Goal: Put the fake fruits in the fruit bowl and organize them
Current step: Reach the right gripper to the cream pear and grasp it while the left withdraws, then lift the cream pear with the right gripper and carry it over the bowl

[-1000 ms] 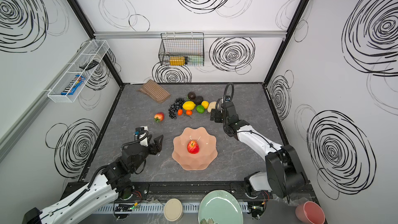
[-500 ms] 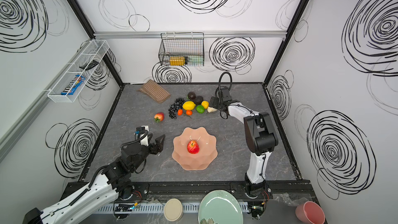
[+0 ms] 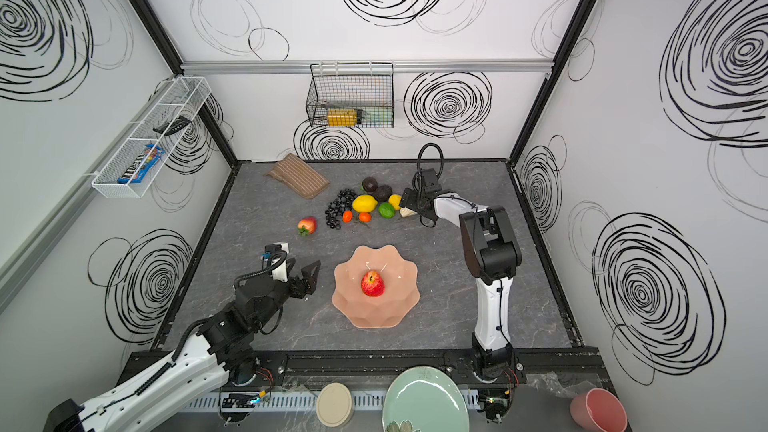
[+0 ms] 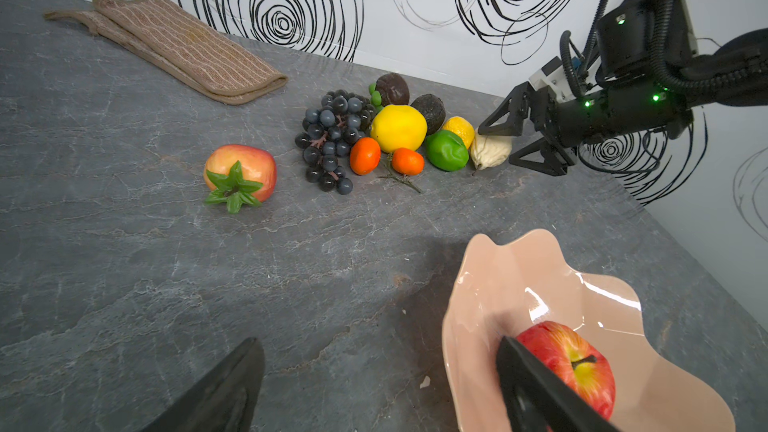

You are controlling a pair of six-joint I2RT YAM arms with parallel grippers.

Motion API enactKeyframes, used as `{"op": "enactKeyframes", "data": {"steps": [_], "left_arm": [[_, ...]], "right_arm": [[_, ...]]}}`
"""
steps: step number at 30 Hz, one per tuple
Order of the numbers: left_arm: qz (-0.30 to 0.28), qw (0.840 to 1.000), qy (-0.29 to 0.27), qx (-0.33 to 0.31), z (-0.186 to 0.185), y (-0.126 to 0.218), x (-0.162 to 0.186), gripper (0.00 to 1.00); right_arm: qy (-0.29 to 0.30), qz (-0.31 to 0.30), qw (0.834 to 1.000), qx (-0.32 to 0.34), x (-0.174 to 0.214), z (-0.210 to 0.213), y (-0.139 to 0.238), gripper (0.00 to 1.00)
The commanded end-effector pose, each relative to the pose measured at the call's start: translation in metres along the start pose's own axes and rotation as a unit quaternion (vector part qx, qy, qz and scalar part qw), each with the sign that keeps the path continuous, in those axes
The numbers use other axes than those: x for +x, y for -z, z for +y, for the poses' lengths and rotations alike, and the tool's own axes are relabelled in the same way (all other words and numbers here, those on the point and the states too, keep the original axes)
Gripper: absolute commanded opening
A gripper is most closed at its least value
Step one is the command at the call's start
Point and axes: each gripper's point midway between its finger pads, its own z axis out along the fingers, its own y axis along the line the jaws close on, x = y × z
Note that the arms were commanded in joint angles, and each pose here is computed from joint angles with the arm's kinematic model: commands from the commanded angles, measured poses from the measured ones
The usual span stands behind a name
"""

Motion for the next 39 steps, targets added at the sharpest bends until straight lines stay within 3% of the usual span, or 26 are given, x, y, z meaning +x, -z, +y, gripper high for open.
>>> {"op": "enactKeyframes", "data": {"steps": [1,7,20,33,39], "left_arm": [[-0.027,1.0,0.008,0.013,-0.006,0.001,-0.016,0.92],[-0.026,1.0,0.008,0.011,-0.006,0.0,-0.015,0.93],[-0.024,1.0,0.007,0.006,-0.004,-0.002,-0.014,0.94],[-0.023,1.0,0.005,0.005,-0.003,-0.002,-0.013,0.95],[-0.021,1.0,0.005,0.009,-0.005,-0.003,-0.013,0.95]], "right_arm": [[-0.022,0.004,1.0,-0.014,-0.009,0.001,-0.005,0.97],[-0.023,0.008,1.0,-0.016,-0.012,0.0,-0.011,1.0],[-0.022,0.027,0.999,-0.018,0.0,-0.004,-0.017,0.95],[-0.014,0.011,0.999,-0.032,-0.004,0.0,-0.002,0.77],[-0.014,-0.005,0.999,-0.052,-0.007,0.005,0.016,0.75]]}}
